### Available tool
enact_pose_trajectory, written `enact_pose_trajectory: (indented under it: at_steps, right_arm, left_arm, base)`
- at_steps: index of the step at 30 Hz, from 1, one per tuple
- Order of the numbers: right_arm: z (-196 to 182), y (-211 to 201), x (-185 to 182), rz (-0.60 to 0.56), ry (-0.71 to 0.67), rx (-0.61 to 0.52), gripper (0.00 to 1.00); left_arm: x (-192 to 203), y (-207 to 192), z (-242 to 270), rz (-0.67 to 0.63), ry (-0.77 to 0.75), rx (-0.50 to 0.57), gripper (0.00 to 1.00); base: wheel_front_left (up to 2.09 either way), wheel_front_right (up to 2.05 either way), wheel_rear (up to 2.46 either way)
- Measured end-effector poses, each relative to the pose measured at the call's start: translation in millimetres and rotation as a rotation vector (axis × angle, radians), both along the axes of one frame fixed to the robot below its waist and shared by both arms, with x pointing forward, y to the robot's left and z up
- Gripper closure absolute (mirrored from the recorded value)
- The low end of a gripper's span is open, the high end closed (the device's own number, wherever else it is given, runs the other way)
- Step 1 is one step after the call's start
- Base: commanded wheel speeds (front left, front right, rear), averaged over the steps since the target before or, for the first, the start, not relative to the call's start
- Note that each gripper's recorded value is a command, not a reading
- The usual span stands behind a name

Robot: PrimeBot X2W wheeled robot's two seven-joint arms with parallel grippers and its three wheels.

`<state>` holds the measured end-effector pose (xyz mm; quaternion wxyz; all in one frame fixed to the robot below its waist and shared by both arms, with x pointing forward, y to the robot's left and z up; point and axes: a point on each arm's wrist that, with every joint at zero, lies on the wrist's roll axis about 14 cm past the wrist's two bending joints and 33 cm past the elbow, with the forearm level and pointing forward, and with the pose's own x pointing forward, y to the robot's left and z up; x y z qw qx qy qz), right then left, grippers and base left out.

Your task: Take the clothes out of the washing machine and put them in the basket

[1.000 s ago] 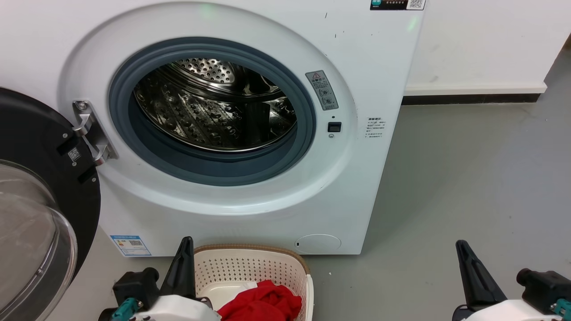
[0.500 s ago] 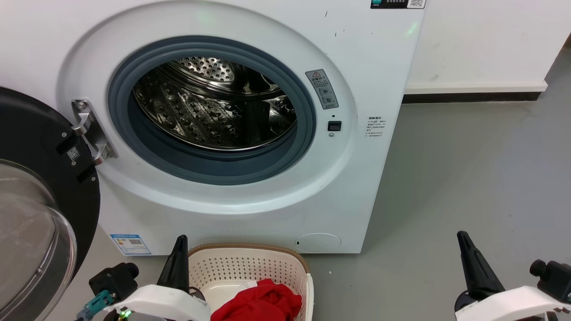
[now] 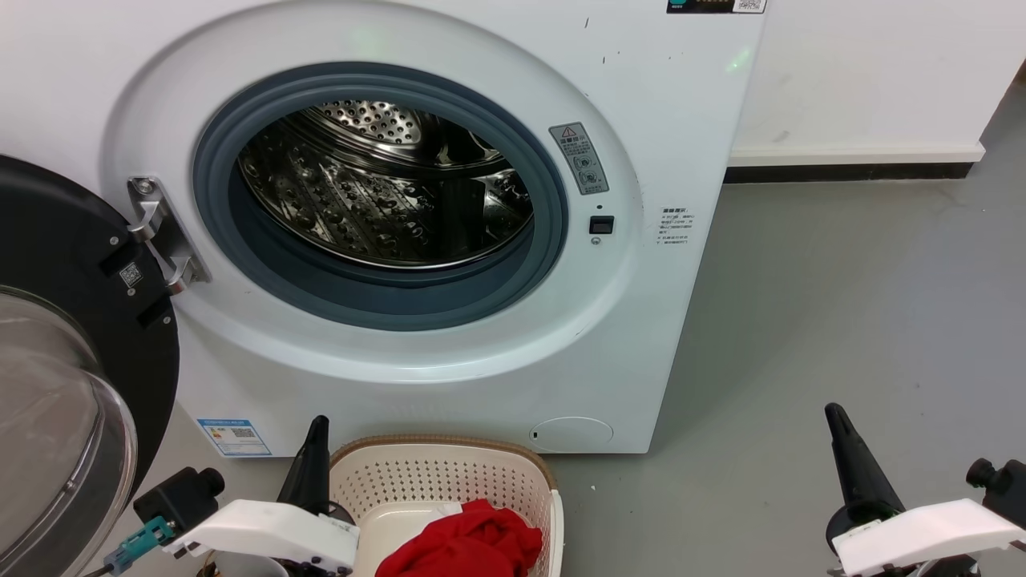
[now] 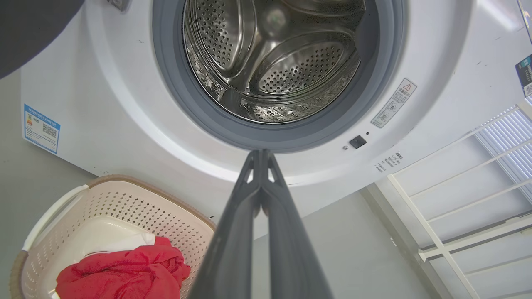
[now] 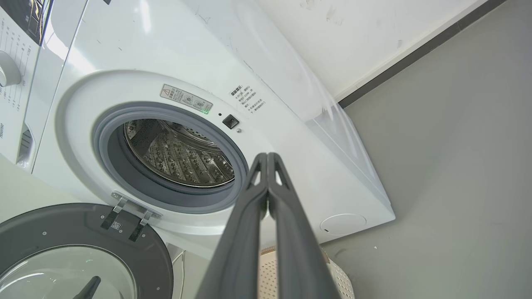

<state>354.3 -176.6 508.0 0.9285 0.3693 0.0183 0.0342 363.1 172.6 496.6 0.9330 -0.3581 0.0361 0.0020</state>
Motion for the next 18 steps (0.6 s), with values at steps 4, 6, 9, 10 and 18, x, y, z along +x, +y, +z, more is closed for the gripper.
enact_pose_trajectory:
  at_steps: [4,6,9,10,18]
  right_arm:
    - [-1.5,-1.6,1.1,-0.006,0.007,0.053,1.0]
    - [-1.6,-2.5,1.9,-0.01,0.009,0.078,1.0]
    - [0.0,-3.2,4.8,-0.011,0.007,0.117,1.0]
    - [-0.5,-3.6,5.1,-0.013,0.009,0.129,1.0]
    - [-0.6,-6.0,9.1,-0.021,0.015,0.223,1.0]
  left_arm:
    - [2.7,1.9,1.6,0.005,-0.001,-0.055,1.0]
    - [2.7,3.1,0.3,0.007,0.004,-0.081,1.0]
    - [3.4,4.6,-0.5,0.011,0.008,-0.12,1.0]
    - [3.6,4.6,-0.9,0.01,0.01,-0.133,1.0]
    - [7.3,7.0,0.3,0.015,0.01,-0.231,1.0]
  base:
    - [0.0,0.0,0.0]
    - [0.0,0.0,0.0]
    - [0.0,0.0,0.0]
    - [0.0,0.0,0.0]
    - [0.0,0.0,0.0]
